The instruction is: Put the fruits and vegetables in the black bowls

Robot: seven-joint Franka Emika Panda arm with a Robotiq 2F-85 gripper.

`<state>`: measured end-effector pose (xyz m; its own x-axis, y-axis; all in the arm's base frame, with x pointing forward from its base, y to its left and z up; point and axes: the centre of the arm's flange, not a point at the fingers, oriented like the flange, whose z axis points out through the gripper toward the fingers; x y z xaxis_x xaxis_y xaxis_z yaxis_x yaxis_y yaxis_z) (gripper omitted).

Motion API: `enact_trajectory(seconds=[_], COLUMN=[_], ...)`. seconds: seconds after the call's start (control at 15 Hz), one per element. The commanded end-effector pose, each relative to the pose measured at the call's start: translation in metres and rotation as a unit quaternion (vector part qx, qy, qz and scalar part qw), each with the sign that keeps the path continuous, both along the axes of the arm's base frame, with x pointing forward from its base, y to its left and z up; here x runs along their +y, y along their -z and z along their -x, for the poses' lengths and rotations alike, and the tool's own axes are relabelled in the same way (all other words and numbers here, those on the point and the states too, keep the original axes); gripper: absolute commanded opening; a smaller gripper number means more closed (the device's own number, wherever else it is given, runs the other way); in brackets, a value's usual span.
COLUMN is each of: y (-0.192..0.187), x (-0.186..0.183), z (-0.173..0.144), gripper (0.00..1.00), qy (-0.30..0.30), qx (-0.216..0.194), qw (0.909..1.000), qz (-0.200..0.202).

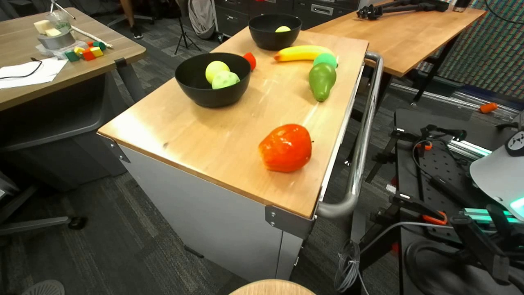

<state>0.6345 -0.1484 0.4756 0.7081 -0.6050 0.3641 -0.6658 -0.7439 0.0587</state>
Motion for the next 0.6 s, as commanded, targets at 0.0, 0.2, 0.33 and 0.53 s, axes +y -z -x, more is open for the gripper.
enact_trajectory(seconds=[0.0, 0.2, 0.33, 0.53], y=[0.021, 0.050, 0.061, 0.058], x=[-0.015, -0.019, -0.015, -0.003], z=[-0.030, -0.034, -0.036, -0.037], gripper=[0.01, 0.01, 0.31, 0.47], qy=[0.028, 0.047, 0.058, 0.062], qx=[0.035, 0.068, 0.077, 0.075], qw=[0.9990, 0.9965, 0.9953, 0.9953], qz=[0.006, 0.009, 0.007, 0.001])
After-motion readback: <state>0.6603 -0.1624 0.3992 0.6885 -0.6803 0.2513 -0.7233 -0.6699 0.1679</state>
